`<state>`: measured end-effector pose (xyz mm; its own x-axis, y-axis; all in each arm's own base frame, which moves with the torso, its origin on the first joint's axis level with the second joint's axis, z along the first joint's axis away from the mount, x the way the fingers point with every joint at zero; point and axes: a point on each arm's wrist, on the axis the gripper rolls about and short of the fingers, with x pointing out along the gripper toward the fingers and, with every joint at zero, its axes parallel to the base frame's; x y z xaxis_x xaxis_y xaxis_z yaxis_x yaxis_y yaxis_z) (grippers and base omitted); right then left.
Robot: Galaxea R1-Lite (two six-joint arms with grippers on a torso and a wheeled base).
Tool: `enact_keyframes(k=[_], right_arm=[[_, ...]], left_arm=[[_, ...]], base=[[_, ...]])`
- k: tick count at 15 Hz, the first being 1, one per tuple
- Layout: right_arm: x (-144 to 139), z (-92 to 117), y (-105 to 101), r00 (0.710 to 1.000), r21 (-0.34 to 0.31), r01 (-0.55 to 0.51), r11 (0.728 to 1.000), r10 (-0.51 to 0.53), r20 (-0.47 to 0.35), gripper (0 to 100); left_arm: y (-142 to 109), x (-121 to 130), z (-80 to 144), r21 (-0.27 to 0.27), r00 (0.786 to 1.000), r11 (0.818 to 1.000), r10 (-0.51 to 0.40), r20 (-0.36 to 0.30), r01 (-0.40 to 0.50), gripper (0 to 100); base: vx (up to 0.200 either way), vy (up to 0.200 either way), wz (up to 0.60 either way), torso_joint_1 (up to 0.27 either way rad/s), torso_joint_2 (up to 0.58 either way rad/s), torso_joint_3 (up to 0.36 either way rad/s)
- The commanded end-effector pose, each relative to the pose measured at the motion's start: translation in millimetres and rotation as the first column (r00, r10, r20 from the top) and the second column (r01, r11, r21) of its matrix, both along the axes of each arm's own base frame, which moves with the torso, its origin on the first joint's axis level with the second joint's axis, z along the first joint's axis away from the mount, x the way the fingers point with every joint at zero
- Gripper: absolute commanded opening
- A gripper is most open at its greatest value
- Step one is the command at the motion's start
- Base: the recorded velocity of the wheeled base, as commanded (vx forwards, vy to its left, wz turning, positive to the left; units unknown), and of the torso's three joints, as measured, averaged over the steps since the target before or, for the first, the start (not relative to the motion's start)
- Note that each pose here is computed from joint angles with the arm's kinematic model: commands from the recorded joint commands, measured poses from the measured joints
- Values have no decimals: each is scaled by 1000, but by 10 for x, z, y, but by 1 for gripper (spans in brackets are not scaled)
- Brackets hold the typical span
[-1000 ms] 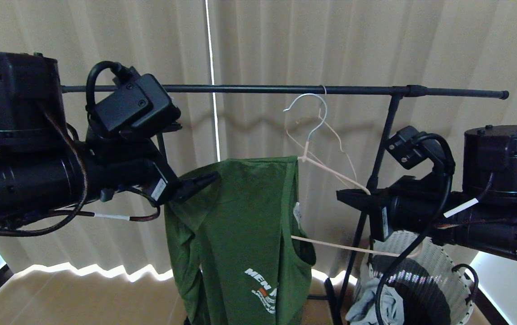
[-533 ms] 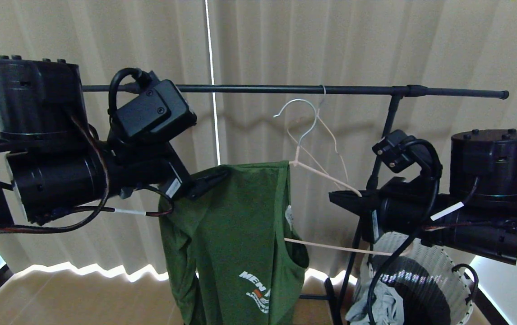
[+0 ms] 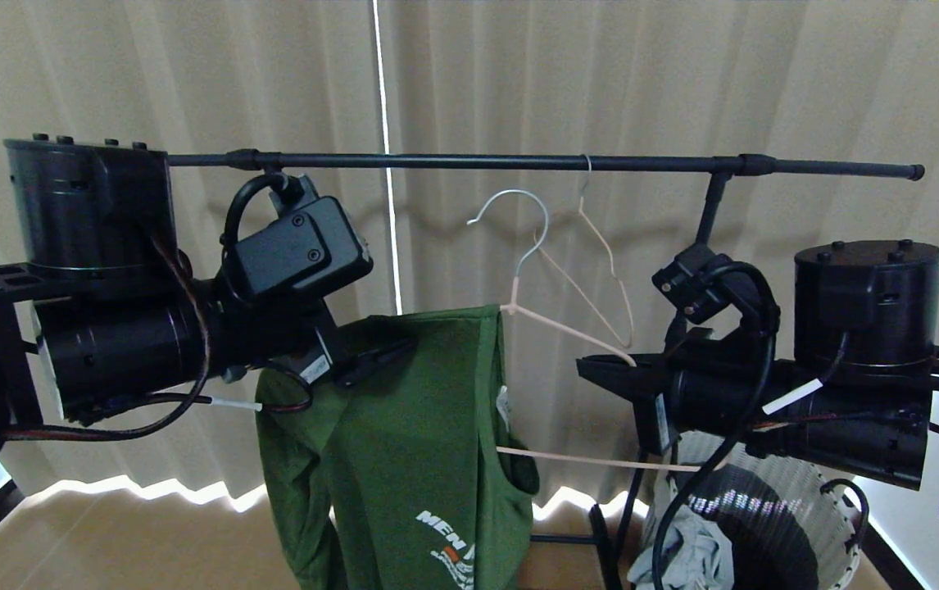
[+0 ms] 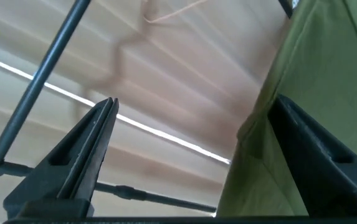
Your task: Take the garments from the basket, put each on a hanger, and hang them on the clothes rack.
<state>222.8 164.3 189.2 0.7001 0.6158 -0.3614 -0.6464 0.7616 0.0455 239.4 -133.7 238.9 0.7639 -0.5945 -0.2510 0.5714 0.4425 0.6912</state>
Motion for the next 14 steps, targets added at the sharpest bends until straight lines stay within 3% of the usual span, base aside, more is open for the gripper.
enact_keyframes(k=[1, 6, 7, 14], right_arm=[[-26, 8, 26, 1000, 2, -13, 1000, 13, 2, 0], [-77, 12, 87, 999, 3, -43, 999, 43, 3, 0], [-80, 16, 85, 999, 4, -43, 999, 43, 5, 0], [-75, 24, 89, 999, 19, -43, 999, 43, 28, 0]], left_arm=[[11, 11, -33, 15, 1000, 1000, 2, -2, -2, 100], [39, -6, -112, 32, 1000, 999, 7, -24, -7, 100], [43, -14, -130, 35, 1000, 999, 7, -29, -6, 0], [45, -17, -143, 36, 999, 999, 8, -34, -7, 0]], base=[[0, 0, 0, 0, 0, 0], [0, 0, 0, 0, 0, 0], [0, 0, 0, 0, 0, 0], [0, 0, 0, 0, 0, 0]])
